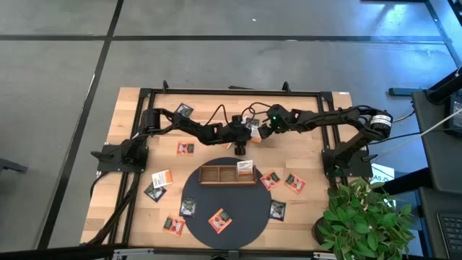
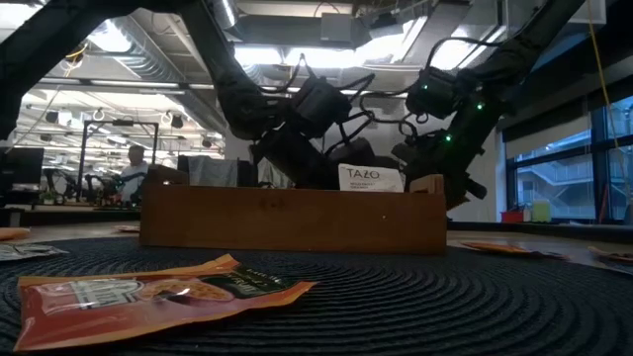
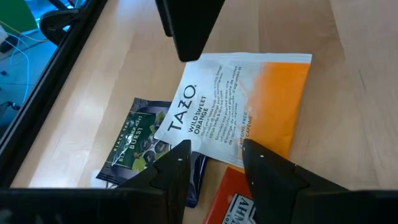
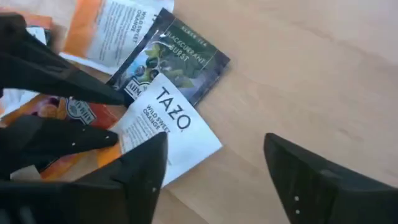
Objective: Pick & Place Tea
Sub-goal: Put the white tea bag into the right section of the wooden organizer
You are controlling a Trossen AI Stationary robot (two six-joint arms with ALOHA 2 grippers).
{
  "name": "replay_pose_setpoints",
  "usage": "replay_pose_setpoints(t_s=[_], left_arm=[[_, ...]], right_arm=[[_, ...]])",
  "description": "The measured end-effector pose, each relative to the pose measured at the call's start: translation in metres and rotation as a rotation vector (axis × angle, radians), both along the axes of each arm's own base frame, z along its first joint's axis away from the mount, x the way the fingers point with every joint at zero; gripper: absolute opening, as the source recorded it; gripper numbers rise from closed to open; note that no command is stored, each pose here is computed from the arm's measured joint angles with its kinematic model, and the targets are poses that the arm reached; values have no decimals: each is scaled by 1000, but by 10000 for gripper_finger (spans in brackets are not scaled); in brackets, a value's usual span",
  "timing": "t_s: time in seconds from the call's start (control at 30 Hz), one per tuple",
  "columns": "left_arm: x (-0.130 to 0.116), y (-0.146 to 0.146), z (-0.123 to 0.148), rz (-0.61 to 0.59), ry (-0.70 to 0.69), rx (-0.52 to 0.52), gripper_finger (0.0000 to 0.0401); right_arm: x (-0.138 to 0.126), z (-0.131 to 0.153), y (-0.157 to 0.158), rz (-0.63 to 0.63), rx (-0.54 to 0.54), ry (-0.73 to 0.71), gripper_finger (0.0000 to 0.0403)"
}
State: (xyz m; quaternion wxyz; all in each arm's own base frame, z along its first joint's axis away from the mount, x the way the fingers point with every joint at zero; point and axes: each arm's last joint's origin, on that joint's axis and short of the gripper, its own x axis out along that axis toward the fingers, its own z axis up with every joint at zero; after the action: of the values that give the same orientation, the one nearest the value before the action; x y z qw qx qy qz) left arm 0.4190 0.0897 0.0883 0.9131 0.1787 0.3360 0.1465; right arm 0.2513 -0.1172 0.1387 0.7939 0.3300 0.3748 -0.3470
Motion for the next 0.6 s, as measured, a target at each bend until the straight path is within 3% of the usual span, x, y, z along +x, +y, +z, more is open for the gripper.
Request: replay_pose_setpoints(t_s=[0.23, 0.6], left_arm=[[0, 0, 0, -4, 3, -2, 143], [0, -1, -2, -23, 9, -8, 143]], right_arm=[[5, -17, 0, 10, 90, 2, 283], [9, -19, -7, 16, 121, -70, 225]])
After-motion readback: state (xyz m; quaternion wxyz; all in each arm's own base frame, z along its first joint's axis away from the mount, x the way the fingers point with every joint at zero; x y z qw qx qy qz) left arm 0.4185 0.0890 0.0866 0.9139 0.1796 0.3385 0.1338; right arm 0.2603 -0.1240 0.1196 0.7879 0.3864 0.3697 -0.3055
